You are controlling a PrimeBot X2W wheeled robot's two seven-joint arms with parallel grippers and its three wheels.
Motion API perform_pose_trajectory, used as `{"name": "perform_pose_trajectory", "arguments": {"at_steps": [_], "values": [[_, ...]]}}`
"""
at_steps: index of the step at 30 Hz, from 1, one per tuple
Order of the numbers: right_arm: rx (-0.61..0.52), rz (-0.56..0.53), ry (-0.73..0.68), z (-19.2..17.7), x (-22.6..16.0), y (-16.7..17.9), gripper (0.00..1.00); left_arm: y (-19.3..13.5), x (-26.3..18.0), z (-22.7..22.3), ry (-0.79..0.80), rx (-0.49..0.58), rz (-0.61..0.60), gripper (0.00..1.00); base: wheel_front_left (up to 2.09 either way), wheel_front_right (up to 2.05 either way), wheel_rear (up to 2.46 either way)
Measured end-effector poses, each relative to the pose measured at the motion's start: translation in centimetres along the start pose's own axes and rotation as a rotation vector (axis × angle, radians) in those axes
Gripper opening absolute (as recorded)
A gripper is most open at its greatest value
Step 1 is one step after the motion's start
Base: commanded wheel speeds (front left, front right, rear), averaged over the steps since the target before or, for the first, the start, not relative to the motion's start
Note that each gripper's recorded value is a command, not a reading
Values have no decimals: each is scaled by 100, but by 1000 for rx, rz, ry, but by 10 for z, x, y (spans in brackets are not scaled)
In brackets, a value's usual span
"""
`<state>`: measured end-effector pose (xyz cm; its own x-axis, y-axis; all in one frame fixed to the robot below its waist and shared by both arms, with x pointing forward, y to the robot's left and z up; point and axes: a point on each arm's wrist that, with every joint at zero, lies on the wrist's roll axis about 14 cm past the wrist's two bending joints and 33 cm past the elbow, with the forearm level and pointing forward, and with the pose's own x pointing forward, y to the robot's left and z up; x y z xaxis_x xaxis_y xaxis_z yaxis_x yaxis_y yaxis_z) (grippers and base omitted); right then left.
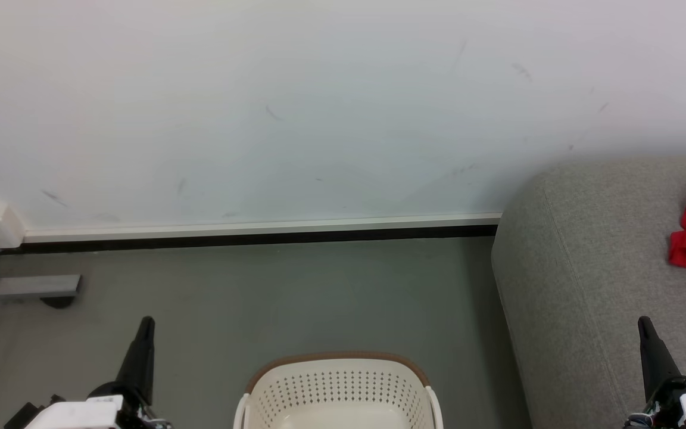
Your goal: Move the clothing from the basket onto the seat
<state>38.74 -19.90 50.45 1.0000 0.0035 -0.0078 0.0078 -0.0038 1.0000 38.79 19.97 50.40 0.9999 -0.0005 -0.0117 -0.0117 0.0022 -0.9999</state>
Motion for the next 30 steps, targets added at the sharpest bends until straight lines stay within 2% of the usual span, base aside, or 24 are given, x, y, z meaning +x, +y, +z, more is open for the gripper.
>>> {"name": "perform_pose_trajectory", "arguments": {"at_steps": [30], "values": [[1,0,-1,0,0,0,0,0,0,0,0,0,0,0,0,0,0]]}}
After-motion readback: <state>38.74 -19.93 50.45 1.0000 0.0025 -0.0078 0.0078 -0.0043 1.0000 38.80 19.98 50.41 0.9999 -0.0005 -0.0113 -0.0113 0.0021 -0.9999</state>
